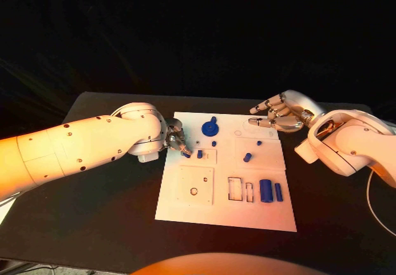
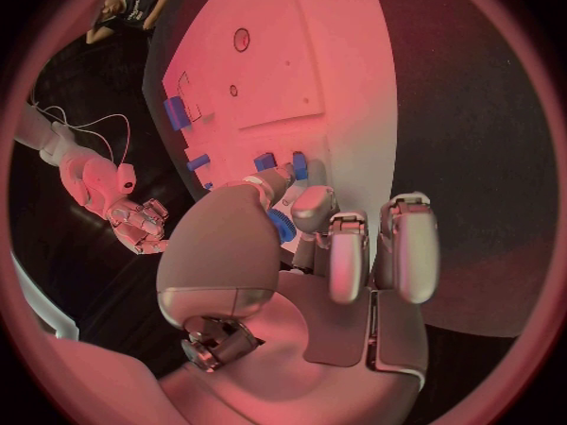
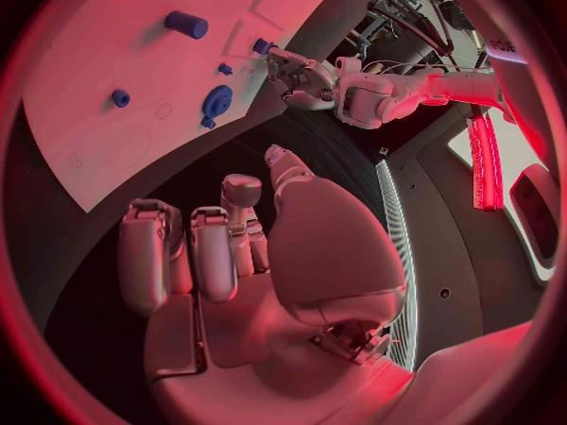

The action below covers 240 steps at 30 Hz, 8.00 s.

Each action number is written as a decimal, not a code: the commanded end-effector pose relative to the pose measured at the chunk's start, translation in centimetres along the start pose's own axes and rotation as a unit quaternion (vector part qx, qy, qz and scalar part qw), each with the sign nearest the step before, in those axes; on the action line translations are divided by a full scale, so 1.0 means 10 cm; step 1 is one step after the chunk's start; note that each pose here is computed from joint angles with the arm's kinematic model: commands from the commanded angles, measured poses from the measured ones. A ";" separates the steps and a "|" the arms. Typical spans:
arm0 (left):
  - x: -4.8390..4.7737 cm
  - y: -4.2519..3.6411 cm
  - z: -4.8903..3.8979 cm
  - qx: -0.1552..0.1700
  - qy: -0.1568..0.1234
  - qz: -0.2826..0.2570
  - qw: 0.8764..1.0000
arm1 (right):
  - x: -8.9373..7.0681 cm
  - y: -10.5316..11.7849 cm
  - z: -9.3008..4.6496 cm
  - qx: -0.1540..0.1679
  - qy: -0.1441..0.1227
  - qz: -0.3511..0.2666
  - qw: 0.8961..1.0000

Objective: Assemble the parts on the task board

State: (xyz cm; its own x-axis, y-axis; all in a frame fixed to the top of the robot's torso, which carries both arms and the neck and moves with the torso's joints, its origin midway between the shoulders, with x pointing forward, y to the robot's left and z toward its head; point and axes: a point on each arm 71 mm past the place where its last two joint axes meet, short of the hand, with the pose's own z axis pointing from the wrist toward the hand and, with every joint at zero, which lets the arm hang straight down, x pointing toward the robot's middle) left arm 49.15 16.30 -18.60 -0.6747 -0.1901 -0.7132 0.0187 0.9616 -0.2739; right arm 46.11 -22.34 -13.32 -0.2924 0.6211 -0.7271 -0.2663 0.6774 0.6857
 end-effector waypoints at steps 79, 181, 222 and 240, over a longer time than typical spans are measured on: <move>-0.196 0.031 -0.068 0.066 -0.063 -0.163 0.982 | 0.02 0.01 -0.01 -0.004 0.009 -0.001 1.000; -0.074 -0.650 0.097 0.262 -0.194 0.101 0.940 | 0.05 0.00 0.02 -0.002 0.017 0.000 1.000; -0.133 -0.219 0.102 0.204 -0.156 0.091 0.962 | 0.07 -0.03 0.03 0.001 0.018 0.000 1.000; -0.094 -0.218 0.166 0.191 -0.141 0.103 0.966 | 0.07 -0.02 0.03 0.000 0.020 0.000 1.000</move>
State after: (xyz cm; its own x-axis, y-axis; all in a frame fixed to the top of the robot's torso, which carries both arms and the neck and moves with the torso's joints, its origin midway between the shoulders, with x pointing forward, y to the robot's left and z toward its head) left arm 51.04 14.05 -18.06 -0.3809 -0.1312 -0.9153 0.4410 0.8443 -0.3045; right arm 46.33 -22.10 -13.95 -0.3162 0.6134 -0.7237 -0.2581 0.6785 0.6878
